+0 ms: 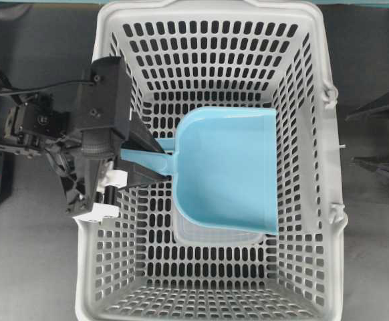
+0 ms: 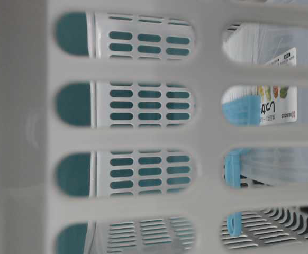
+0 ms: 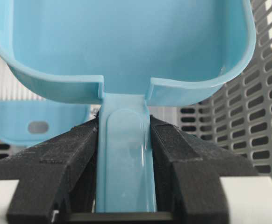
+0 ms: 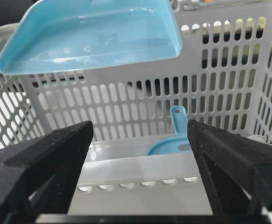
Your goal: Pick up the dustpan from the shopping basket with the left arm.
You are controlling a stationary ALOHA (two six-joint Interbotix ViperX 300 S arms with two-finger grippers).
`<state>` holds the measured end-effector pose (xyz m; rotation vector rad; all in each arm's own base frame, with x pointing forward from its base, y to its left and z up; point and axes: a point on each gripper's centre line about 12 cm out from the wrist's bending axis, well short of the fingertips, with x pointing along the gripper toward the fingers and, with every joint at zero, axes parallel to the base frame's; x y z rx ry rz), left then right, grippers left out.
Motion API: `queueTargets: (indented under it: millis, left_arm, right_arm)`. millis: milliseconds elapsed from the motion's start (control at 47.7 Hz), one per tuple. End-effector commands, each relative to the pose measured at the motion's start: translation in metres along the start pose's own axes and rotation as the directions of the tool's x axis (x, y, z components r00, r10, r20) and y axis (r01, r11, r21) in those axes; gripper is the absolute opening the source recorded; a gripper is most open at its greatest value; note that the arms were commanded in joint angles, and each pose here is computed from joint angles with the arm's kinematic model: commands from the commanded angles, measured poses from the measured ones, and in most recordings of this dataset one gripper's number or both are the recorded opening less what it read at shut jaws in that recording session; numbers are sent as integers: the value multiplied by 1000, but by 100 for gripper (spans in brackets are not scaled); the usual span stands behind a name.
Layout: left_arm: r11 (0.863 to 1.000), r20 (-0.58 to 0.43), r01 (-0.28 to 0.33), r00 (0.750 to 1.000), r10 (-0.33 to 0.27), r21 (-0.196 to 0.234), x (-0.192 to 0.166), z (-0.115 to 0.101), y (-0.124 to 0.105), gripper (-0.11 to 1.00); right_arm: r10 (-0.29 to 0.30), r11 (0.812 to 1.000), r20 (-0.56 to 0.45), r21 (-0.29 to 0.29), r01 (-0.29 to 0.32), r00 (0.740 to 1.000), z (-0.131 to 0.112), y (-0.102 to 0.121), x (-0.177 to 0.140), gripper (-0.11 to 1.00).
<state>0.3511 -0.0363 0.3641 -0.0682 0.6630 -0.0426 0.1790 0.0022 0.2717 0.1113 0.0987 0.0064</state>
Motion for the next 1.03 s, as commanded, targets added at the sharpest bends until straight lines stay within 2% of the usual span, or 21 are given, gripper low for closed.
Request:
queueTargets:
  millis: [0,1006]
  left_arm:
    - [1000,35,3,999,-3,3,-5,9,-1,29]
    - [1000,20,1,1000,-1,0,6,9,-1,29]
  right_arm:
    - [2,1000,6,4,-2,1000,3,1,1,78]
    - [2,1000,4,3,-2,1000,2,0,1,78]
